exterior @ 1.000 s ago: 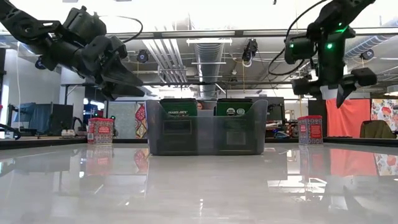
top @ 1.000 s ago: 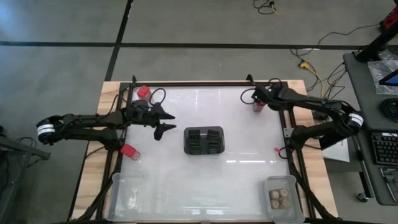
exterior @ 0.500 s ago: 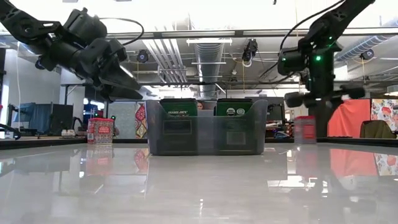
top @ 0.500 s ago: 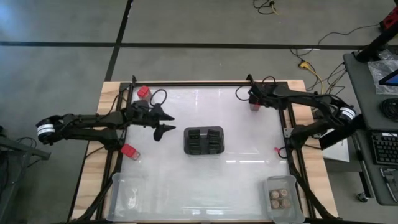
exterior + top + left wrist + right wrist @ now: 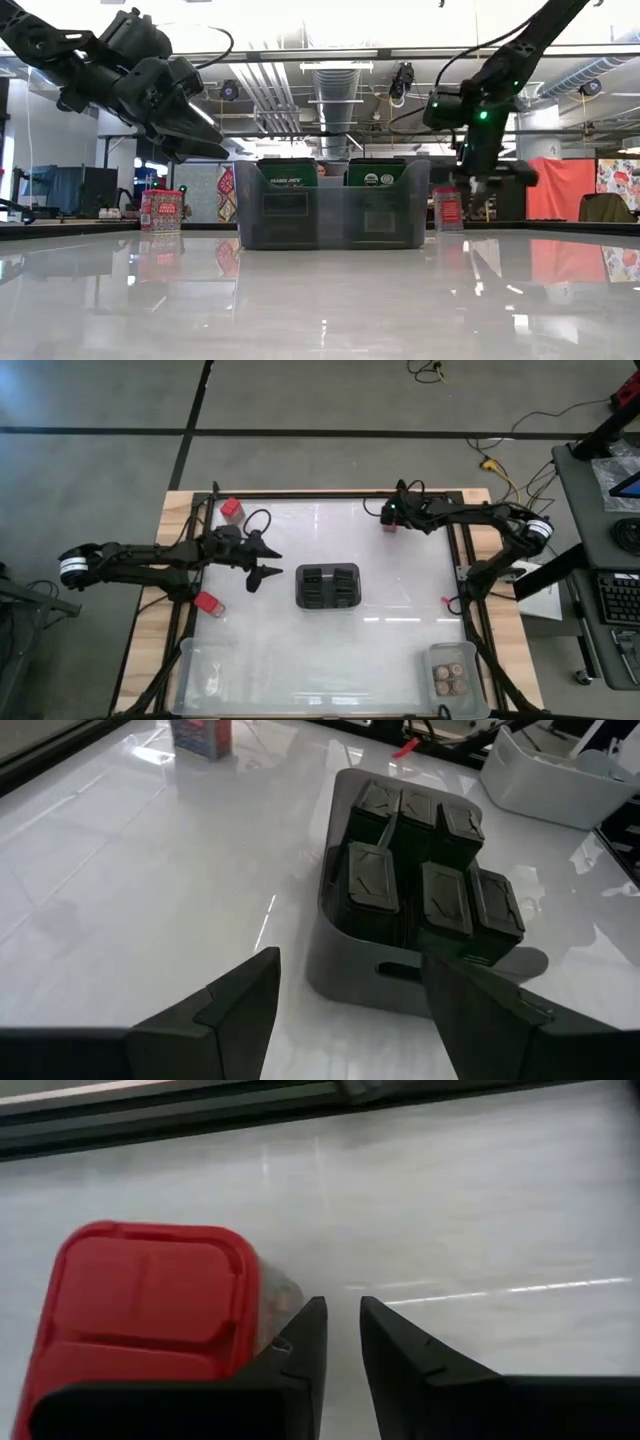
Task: Sort spices by type
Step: Put the red seasoning can into the transparent bin
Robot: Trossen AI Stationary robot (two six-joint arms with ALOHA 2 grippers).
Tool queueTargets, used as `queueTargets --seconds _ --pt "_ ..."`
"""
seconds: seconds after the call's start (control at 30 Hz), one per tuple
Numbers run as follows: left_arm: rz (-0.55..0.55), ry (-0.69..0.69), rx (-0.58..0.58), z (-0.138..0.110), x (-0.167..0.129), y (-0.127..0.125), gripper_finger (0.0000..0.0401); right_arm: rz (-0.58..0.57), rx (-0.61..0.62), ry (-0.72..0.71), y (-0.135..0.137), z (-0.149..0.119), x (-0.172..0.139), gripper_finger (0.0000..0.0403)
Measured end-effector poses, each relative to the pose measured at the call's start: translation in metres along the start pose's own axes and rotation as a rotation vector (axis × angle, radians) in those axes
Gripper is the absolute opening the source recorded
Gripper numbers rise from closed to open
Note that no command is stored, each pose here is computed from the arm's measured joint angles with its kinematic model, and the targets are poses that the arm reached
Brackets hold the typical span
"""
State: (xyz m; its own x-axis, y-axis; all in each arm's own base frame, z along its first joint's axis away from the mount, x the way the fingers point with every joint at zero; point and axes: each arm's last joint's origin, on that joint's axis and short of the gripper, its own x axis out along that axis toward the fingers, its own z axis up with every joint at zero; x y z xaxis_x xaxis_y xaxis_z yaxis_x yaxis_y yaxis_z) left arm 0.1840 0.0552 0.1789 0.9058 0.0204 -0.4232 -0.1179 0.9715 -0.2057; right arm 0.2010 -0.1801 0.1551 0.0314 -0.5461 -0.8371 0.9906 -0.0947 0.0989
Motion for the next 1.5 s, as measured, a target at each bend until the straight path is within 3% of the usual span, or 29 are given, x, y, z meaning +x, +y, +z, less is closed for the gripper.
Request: queueTargets --seconds 0.33,0.53,1.1,1.3,1.5 --pt "-0.002 -0.015 0.021 0.002 0.0 0.0 0.0228 0.145 -0.034 -0.073 0.026 -0.001 0.019 0.0044" --pt "-0.003 -0.062 0.036 0.006 0.0 -0.001 0.0228 0.188 -0.158 -0.09 0.05 0.001 0.019 0.0043" --pt "0.039 -0.157 0.046 0.015 -0.001 0.0 0.0228 0.457 -0.375 -0.04 0.18 -0.032 0.013 0.0043" --pt "0.122 -0.171 0.032 0.016 -0.002 0.003 0.0229 0.514 -0.431 -0.041 0.213 -0.041 0.003 0.0057" --pt "0.177 -0.172 0.047 0.024 -0.003 0.007 0.0254 0.543 -0.498 -0.079 0.221 -0.04 -0.014 0.0101"
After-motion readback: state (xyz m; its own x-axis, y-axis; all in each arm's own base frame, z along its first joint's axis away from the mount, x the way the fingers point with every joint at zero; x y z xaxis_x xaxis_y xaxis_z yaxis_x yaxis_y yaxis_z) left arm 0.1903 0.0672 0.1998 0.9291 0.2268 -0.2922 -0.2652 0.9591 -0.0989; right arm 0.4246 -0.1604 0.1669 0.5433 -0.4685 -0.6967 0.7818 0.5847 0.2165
